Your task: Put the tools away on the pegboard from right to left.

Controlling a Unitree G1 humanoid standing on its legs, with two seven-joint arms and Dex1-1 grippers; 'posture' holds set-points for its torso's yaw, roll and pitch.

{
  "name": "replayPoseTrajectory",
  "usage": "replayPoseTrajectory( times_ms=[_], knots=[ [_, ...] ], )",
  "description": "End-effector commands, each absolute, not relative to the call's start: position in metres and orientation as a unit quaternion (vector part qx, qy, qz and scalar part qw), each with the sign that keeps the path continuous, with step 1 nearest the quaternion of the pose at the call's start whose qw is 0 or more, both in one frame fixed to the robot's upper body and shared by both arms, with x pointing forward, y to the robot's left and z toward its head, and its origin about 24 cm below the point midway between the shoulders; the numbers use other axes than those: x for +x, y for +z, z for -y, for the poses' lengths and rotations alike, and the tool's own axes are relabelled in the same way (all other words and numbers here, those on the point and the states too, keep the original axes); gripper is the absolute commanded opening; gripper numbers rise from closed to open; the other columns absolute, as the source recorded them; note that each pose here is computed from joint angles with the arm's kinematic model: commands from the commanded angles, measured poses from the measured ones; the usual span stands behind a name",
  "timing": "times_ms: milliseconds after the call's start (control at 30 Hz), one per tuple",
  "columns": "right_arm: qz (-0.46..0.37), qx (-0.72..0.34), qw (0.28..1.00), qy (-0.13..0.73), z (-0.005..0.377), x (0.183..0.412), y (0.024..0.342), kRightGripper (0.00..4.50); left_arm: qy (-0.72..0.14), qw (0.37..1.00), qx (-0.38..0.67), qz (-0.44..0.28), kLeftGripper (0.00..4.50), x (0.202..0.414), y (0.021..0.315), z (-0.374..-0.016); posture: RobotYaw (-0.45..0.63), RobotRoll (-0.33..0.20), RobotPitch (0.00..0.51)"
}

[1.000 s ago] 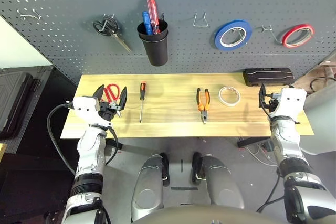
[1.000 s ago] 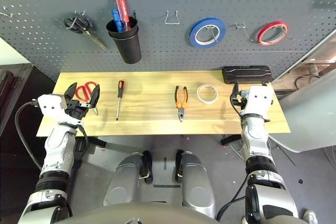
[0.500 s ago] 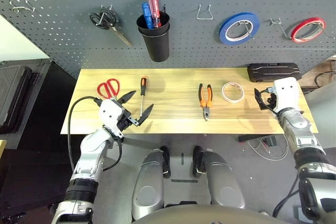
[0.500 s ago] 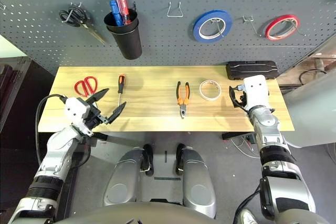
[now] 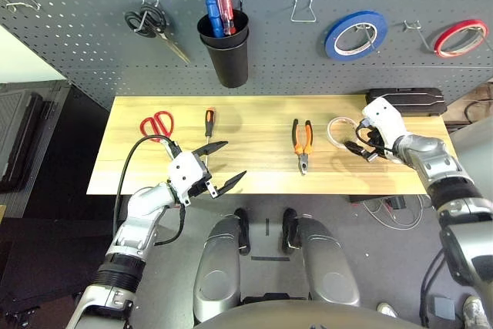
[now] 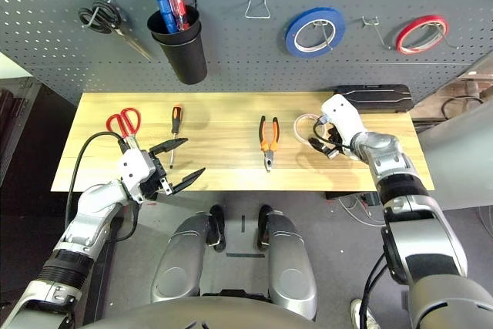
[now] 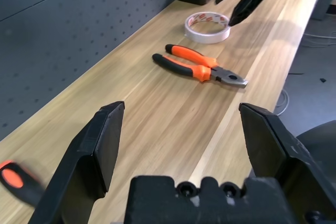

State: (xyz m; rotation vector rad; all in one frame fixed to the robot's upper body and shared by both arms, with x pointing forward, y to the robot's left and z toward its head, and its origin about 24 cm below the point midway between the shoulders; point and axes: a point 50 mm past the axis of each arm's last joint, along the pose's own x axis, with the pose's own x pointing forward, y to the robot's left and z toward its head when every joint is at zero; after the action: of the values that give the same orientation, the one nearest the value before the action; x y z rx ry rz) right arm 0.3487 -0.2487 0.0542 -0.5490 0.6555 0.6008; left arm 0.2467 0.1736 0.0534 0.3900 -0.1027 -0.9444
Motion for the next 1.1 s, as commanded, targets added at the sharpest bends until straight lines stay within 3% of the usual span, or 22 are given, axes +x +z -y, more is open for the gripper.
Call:
replayPoseTrajectory(
  times_ms=[33,433,533,900,1100],
  knots=[
    [-0.365,-0.281,0.833,0.306,0.248,0.344,0.041,4.50,-0.461,0.866,0.191,0.037,4.47,0.242,0.049,-0.171,0.09,0.000,0.328],
    [-0.422,-0.328,0.783,0.319,0.234,0.345,0.027,4.50,-0.446,0.874,0.190,0.037,4.47,0.237,0.049,-0.169,0.14,0.000,0.337],
    [-0.431,-0.333,0.778,0.313,0.234,0.344,0.024,3.92,-0.443,0.876,0.189,0.037,4.50,0.236,0.049,-0.168,0.15,0.000,0.337],
    [-0.391,-0.363,0.789,0.303,0.238,0.348,0.031,0.03,-0.438,0.879,0.184,0.041,4.50,0.238,0.047,-0.164,0.15,0.000,0.322],
    [-0.301,-0.377,0.827,0.290,0.252,0.342,0.038,0.03,-0.434,0.881,0.181,0.049,4.50,0.240,0.048,-0.163,0.14,0.000,0.298]
  ],
)
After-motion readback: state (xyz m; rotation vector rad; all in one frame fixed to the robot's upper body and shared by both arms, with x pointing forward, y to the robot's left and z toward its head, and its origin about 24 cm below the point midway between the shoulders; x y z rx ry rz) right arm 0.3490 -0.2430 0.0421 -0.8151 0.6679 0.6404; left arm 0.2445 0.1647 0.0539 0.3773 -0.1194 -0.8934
